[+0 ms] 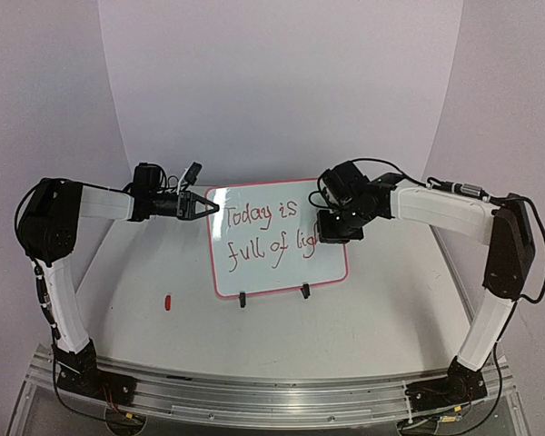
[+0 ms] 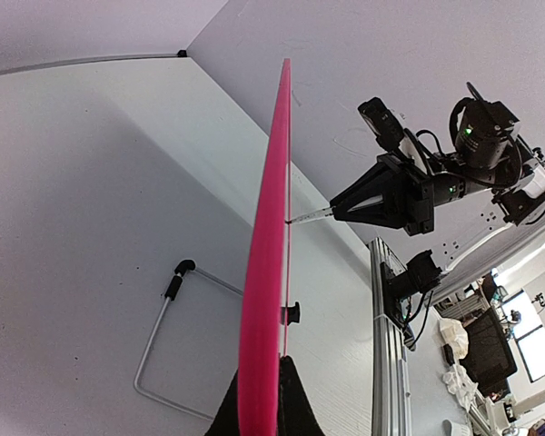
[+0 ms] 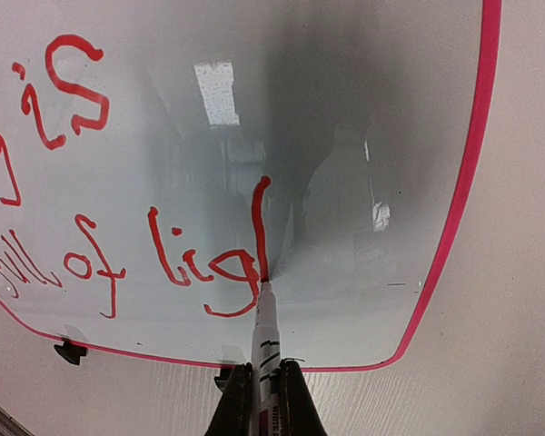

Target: Write a sentence on the whiteboard

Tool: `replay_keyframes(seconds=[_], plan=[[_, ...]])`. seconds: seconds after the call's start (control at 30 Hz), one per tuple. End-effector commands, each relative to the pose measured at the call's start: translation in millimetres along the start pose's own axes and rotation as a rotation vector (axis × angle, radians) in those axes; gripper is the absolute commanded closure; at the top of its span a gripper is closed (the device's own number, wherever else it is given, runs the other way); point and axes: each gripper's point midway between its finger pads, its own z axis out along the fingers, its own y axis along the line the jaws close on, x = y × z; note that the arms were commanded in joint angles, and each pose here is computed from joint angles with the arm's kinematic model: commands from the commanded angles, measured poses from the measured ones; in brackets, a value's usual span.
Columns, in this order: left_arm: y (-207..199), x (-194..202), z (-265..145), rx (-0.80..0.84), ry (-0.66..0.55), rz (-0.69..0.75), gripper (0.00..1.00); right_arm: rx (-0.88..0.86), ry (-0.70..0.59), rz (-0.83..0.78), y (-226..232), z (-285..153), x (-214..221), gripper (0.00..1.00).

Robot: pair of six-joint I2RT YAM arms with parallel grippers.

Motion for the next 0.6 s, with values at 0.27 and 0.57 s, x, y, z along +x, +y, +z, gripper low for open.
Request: replay_keyframes(seconds=[0.27,0.57], plan=[[31.5,12.1,5.4,-0.131,0.003,0.079,1.0,0.036,-0.102,0.027,-4.1,-8.4,-28.8,1.0],[30.5,11.6,4.9,-0.13,0.002,0.083,1.0,0.028,-0.118,0.026,-2.2,-10.3,-32.7,1.0]])
